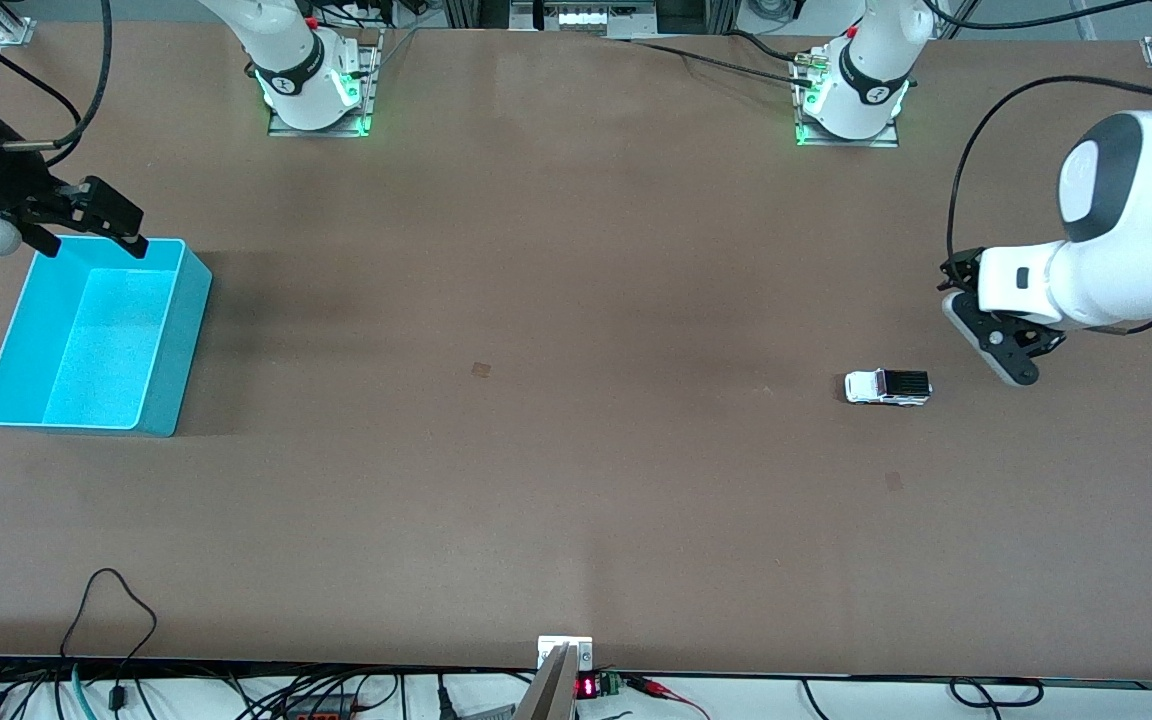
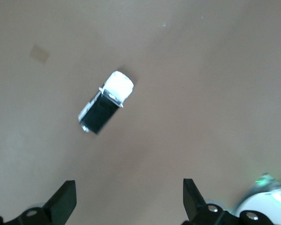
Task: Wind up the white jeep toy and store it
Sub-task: 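Move the left gripper over the white toy jeep, then lower the left gripper and close it on the jeep's body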
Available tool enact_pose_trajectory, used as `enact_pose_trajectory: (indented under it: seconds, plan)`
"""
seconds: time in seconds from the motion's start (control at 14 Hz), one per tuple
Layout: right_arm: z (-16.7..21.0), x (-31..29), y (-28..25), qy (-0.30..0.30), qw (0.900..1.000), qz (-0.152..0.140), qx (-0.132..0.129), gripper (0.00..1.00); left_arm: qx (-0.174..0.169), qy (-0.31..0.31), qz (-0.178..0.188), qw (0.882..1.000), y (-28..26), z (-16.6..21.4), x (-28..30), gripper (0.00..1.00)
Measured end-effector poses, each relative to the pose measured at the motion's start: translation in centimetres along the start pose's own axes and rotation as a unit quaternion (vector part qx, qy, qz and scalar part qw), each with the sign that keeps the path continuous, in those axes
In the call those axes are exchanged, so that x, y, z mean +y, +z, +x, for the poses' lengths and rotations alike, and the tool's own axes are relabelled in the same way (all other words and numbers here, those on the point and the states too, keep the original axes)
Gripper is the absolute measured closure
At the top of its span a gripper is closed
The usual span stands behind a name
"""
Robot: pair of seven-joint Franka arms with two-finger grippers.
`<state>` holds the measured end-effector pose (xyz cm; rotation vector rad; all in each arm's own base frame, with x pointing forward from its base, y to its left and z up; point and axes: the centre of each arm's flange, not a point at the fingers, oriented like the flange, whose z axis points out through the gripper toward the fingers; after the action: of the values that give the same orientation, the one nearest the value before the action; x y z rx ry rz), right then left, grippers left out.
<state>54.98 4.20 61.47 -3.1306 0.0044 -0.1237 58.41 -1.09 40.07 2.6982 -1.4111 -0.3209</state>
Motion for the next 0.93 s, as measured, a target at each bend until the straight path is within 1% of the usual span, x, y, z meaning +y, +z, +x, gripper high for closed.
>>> enact_pose_trajectory:
  seconds: [0.21, 0.36, 0.5, 0.71, 0.93]
  plan:
    - [0.0, -0.1, 0.0, -0.003, 1.0, 0.0, -0.001, 0.0, 0.015, 0.085, 0.023, 0.996, 4.7, 0.6, -0.6, 0.0]
    - [-0.2, -0.1, 0.1, -0.003, 1.0, -0.001, -0.007, 0.0, 0.023, 0.153, 0.037, 0.987, 7.6, 1.2, -1.4, 0.0]
    - [-0.2, -0.1, 0.2, -0.003, 1.0, -0.001, -0.011, 0.0, 0.029, 0.204, 0.046, 0.977, 10.8, 1.7, -2.7, 0.0]
    - [-0.3, -0.1, 0.2, -0.003, 1.0, -0.001, -0.012, 0.0, 0.039, 0.251, 0.065, 0.965, 14.9, 1.9, -4.4, 0.0]
    - [-0.3, -0.1, 0.2, -0.003, 1.0, -0.001, -0.012, 0.0, 0.048, 0.264, 0.085, 0.96, 18.1, 1.5, -4.5, 0.0]
